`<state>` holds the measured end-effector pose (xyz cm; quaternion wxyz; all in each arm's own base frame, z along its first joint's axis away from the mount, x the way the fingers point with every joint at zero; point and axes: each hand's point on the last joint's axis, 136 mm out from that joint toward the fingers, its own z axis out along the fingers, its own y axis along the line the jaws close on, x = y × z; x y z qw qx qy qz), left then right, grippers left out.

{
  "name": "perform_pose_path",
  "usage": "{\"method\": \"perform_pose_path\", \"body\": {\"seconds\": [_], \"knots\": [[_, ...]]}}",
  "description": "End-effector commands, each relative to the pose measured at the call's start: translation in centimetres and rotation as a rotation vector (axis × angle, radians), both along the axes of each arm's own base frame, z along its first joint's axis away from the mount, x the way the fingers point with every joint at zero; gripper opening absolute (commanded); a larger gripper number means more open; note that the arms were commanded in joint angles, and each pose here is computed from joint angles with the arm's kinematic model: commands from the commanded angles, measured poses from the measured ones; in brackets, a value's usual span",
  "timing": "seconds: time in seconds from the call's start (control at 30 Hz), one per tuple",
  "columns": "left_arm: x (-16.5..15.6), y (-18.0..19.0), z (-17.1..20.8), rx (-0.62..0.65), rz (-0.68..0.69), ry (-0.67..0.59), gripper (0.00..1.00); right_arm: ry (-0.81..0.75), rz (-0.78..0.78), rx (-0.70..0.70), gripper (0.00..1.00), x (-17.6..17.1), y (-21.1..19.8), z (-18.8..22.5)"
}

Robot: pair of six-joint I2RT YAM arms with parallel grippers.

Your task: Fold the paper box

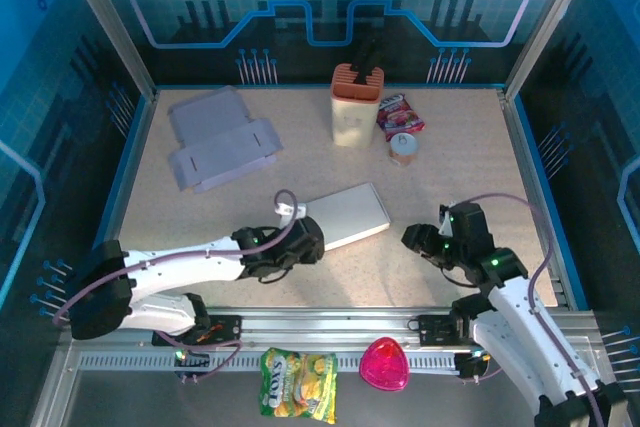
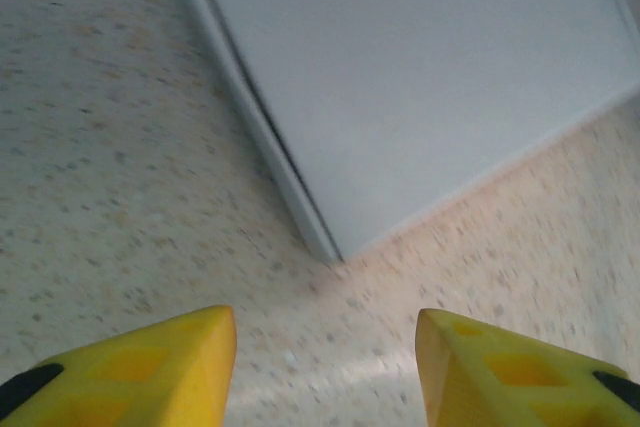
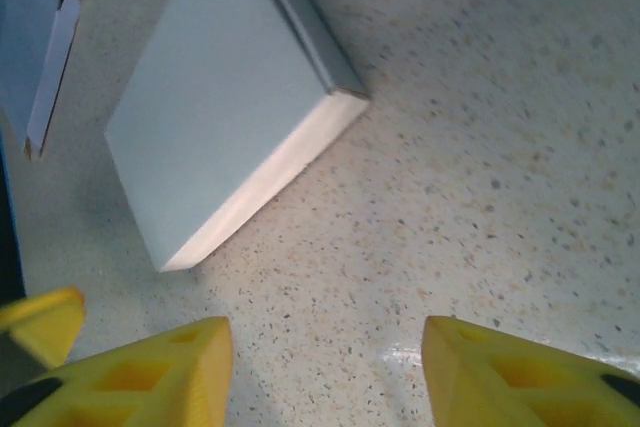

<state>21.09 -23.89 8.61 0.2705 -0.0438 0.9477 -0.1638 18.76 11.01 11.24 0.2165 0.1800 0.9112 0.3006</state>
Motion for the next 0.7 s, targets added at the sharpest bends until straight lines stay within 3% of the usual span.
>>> {"method": "perform_pose_path", "body": {"seconds": [0.0,0.27,0.5,0.67], "knots": [[1.1,-0.8,0.6,-0.170,0.038,0.050,0.54,-0.044,0.122,-0.104,0.59,-0.2,0.4,1.5],[4.5,-0.8,-1.5,-0.226,0.090,0.134,0.52,-0.172,0.281,-0.325,0.71,-0.1,2.7,6.5],[6.1,-3.4,-3.7,-0.253,0.058,0.182,0.40,-0.271,0.341,-0.316,0.72,0.2,5.1,9.9],[7.0,-5.9,-5.1,-0.276,0.025,0.215,0.25,-0.298,0.341,-0.298,0.71,0.1,5.4,10.8]]}}
